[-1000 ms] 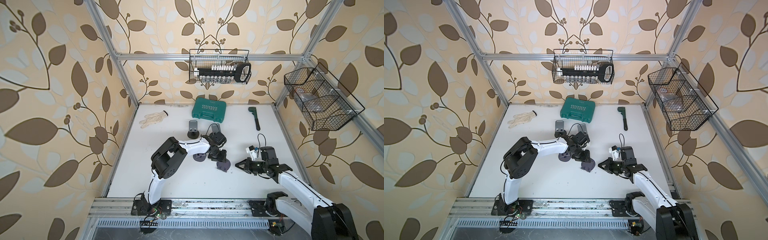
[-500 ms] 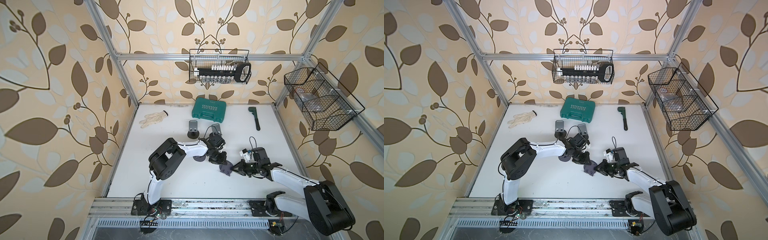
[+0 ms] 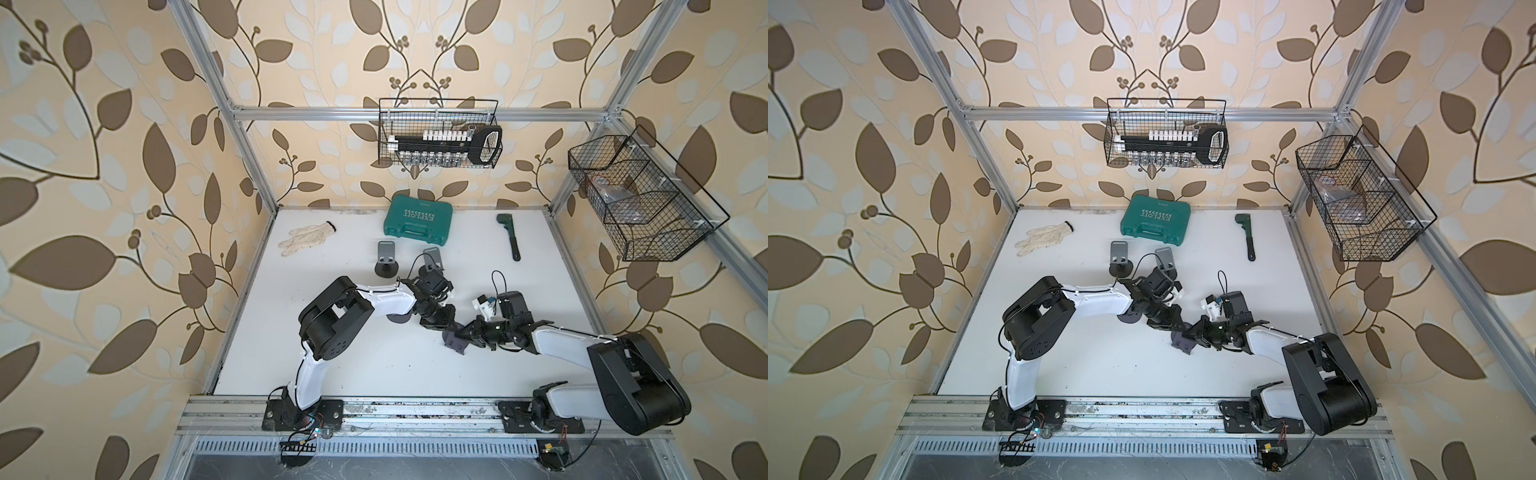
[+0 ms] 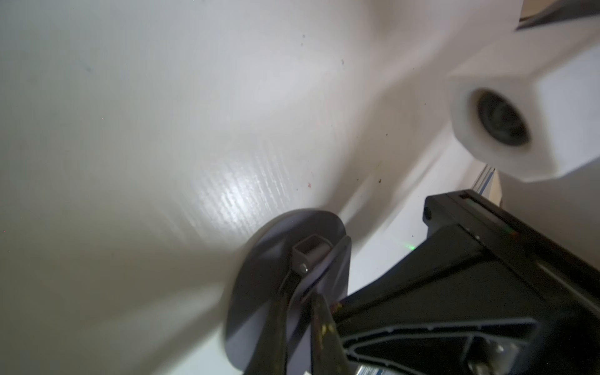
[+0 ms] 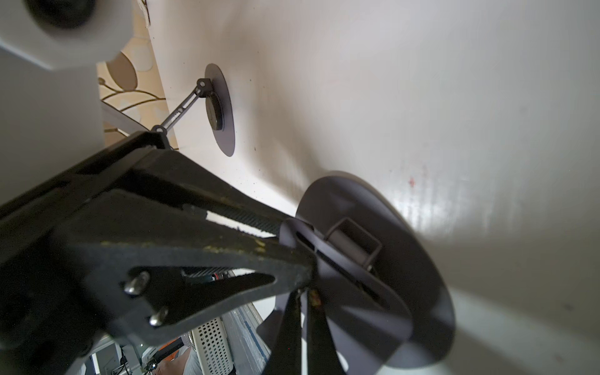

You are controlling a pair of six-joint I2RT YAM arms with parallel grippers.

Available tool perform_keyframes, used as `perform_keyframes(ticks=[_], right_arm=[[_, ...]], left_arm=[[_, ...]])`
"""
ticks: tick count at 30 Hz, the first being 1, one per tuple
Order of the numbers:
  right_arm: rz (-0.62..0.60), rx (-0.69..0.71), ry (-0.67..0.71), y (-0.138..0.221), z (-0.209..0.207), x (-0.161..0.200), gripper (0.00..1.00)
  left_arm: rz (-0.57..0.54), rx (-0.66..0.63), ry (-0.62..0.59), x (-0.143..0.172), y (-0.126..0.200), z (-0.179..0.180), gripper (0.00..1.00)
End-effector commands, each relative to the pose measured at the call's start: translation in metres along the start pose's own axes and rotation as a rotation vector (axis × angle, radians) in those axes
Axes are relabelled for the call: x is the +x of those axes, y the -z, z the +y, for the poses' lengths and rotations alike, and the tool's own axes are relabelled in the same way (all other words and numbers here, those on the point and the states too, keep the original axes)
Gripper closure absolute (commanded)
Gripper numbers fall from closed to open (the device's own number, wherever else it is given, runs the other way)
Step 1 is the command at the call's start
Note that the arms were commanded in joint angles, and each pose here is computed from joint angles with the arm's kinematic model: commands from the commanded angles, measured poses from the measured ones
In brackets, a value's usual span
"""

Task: Open the phone stand
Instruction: Pick up the phone stand at the center of the board, then open the phone stand.

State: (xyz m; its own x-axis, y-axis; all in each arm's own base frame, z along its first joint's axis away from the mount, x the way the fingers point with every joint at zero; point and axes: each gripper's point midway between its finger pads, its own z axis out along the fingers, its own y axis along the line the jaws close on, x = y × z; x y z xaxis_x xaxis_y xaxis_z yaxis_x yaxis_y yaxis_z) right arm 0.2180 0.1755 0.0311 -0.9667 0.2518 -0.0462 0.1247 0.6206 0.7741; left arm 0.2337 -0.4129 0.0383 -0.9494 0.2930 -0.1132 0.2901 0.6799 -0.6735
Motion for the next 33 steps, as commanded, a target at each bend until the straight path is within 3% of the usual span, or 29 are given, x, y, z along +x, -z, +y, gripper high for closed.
perform_keyframes(ticks=[1,9,16,28,33], right_arm=[[-0.033,0.104,0.051,0.015,-0.004,-0.002,1.0],[-0.182,0.042,0.025,0.073,0.002,-0.009,0.98],[-0.247,-0.006,0.022,0.101,0.017,-0.019,0.98],[-0.271,-0.245,0.053,0.114,0.057,-0.025,0.97],[-0.267,-0.43,0.102,0.129,0.094,-0.023,0.95]], left_arm=[[0.102,-0.092,0.038,0.035,-0.02,0.025,1.0],[0.03,-0.049,0.003,0.021,0.008,-0.003,1.0],[-0.069,0.045,-0.02,0.006,0.051,-0.044,1.0],[-0.224,0.247,0.029,-0.014,0.132,-0.075,1.0],[-0.281,0.393,0.054,-0.018,0.166,-0.092,1.0]])
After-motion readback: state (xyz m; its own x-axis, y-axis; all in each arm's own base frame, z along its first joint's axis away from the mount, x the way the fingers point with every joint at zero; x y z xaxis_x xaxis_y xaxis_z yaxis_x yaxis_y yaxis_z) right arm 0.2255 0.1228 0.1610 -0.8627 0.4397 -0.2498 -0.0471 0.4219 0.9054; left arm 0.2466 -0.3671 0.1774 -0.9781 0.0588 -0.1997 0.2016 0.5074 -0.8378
